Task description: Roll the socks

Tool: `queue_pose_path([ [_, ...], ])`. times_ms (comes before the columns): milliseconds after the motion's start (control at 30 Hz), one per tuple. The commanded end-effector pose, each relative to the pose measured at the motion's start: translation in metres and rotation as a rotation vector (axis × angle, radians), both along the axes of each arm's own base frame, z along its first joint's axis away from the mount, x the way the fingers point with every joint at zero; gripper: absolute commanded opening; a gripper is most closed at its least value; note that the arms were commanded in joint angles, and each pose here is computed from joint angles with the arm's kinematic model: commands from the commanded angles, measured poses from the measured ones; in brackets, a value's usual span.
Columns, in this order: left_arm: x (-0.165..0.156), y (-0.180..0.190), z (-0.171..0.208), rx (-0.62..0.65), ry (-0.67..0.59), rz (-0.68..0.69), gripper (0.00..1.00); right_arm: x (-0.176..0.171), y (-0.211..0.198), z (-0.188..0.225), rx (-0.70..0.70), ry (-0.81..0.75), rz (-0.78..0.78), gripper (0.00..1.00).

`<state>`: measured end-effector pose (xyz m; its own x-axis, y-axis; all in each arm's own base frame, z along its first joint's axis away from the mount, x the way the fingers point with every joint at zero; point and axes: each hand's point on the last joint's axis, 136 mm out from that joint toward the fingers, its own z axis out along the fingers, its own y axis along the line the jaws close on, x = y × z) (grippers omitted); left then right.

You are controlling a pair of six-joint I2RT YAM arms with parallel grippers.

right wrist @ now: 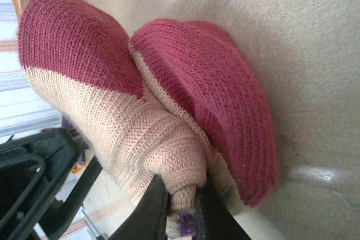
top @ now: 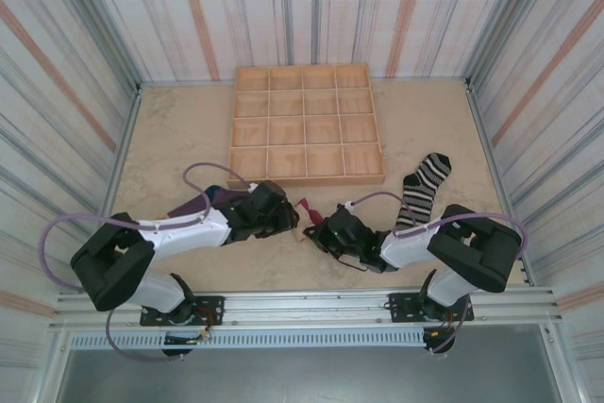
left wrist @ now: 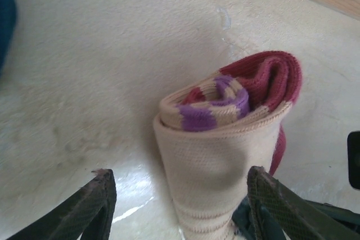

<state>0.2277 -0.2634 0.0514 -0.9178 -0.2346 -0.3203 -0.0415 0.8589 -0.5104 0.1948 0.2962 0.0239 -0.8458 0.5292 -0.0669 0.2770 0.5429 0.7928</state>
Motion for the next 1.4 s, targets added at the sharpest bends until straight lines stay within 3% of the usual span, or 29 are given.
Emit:
queue_pose_path([
  [0, 0.011, -0.017, 0.006, -0.025, -0.049, -0.036, 0.61, -0.059, -0.105, -0.102, -0.449, 0.293, -0.04, 0.0],
  [133, 0.007, -0.018, -0.008, 0.004, 0.0, -0.04, 0.51, -0.059, -0.105, -0.104, -0.44, 0.291, -0.041, 0.0],
  [367, 0.0, -0.027, -0.024, -0.007, 0.046, -0.051, 0.49, -0.053, -0.101, -0.103, -0.419, 0.267, -0.033, 0.0],
  [533, -0.004, -0.024, -0.036, 0.014, 0.068, -0.026, 0.31, -0.048, -0.097, -0.1, -0.404, 0.244, -0.02, 0.01],
  [700, -0.003, -0.016, -0.038, 0.053, 0.051, -0.021, 0.11, -0.039, -0.09, -0.086, -0.418, 0.167, 0.03, 0.15],
  [967, -0.002, 0.009, -0.022, 0.164, 0.061, -0.03, 0.06, -0.01, -0.064, -0.002, -0.495, -0.188, 0.253, 0.52],
  [1167, -0.011, 0.023, -0.012, 0.218, 0.135, -0.009, 0.05, -0.003, -0.04, 0.05, -0.552, -0.45, 0.422, 0.6],
  [1367, -0.015, 0.028, -0.01, 0.216, 0.158, 0.018, 0.05, -0.014, 0.002, 0.062, -0.596, -0.627, 0.559, 0.61],
])
